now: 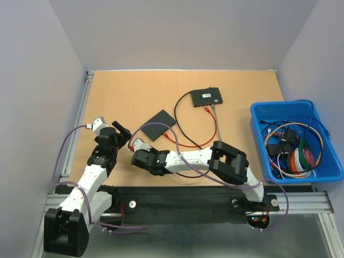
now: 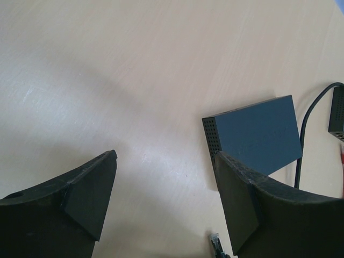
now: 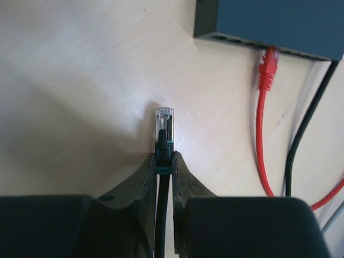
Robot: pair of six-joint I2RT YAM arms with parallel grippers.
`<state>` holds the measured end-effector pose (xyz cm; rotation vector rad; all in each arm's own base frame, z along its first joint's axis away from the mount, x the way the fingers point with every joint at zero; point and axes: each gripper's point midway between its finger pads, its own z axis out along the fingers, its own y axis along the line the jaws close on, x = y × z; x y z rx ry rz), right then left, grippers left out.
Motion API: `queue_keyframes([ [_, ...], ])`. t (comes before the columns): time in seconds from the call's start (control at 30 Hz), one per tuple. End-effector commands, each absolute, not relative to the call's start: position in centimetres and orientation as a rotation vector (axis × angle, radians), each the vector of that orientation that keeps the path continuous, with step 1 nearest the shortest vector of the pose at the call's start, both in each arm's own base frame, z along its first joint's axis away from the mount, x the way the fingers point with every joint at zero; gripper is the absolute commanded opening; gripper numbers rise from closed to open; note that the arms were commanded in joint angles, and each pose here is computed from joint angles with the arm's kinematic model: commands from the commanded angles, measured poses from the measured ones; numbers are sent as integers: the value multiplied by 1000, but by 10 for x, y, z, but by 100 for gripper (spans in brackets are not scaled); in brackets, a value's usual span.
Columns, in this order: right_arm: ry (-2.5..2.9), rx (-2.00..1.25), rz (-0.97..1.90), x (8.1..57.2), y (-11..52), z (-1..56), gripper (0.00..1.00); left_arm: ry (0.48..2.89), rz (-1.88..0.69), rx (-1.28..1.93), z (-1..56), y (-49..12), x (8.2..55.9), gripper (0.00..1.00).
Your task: Insert the plug into the switch port
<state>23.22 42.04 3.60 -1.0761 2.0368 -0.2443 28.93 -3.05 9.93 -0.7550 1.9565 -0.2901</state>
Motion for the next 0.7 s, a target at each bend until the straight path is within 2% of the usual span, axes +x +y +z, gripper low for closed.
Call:
queue_keyframes([
  [0.0,2024,-876,-76,236,420,86,1,1938,-305,-724,106,-32,294,84],
  [0.07,2017,-772,37,244,415,116,0,1943,-306,-716,106,-33,296,84],
  [0.17,2072,-639,144,256,381,119,0,1941,-331,-701,108,-37,301,84],
  [0.43,2134,-479,489,282,347,131,0,1899,-382,-670,122,-47,331,84],
  [0.67,2148,-560,722,270,373,119,0,1950,-465,-625,108,-69,371,84],
])
